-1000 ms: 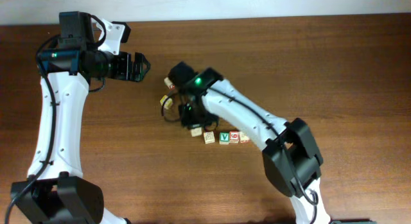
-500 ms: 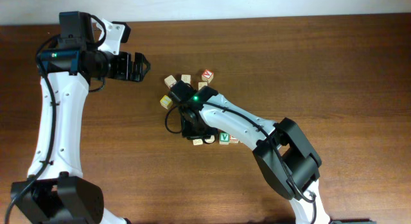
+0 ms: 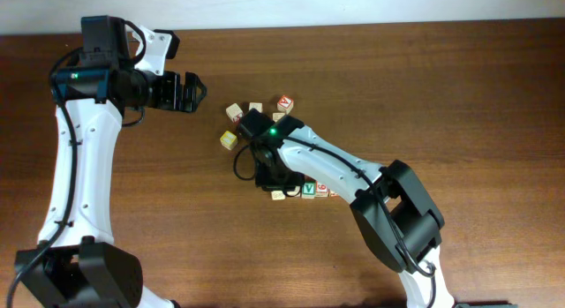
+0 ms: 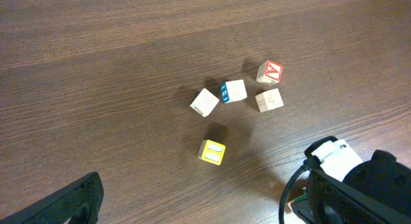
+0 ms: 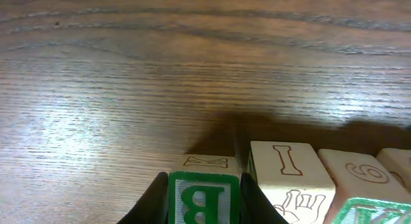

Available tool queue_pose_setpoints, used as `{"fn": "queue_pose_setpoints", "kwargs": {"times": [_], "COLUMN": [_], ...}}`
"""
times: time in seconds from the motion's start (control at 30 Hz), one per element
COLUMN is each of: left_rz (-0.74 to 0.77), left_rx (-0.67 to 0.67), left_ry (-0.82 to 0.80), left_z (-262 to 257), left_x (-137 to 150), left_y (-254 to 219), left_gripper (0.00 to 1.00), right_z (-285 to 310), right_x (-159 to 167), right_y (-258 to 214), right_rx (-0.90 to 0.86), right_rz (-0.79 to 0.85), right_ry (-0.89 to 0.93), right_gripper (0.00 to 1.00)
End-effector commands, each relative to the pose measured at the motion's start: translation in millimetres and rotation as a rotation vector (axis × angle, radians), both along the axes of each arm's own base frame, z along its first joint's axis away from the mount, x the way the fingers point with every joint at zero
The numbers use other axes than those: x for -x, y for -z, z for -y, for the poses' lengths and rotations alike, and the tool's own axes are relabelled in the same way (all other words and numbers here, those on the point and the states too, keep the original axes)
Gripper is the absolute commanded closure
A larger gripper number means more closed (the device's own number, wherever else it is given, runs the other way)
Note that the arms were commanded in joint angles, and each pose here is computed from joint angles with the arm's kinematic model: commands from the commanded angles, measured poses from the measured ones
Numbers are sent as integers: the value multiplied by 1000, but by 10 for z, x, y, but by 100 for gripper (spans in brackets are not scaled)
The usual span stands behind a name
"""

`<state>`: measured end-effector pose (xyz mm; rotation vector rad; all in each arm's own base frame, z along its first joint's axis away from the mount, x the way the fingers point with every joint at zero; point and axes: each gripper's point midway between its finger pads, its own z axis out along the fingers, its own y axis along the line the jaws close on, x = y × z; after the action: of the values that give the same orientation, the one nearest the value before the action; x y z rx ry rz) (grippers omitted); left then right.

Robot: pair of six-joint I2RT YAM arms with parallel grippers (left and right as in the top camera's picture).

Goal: Rotate 5 blocks

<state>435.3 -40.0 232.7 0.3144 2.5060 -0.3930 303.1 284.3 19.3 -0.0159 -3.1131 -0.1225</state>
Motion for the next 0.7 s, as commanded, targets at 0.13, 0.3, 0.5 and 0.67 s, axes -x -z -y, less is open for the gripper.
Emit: {"fn": "queue_pose_setpoints", "kwargs": {"times": [0.13,0.3,0.5,0.67], "left_rz": [24,24,24,24], "left_rx": [-14,-14,-14,-14], "left_ry": [14,14,14,14], "left_z": [-5,-5,-5,-5], "left_x": [-27,-27,-26,-26], "left_y": [-60,-60,-62,-62], "left_gripper": [1,1,1,1], "right_z": [188,173,164,156], "right_x": [-58,-66,-73,-81], "right_y": [47,47,47,47], "right_rx": [58,51,48,45], "right_rz": [9,12,16,18], "right_ry": [41,40,40,40], "right_gripper": [79,79,79,79]}}
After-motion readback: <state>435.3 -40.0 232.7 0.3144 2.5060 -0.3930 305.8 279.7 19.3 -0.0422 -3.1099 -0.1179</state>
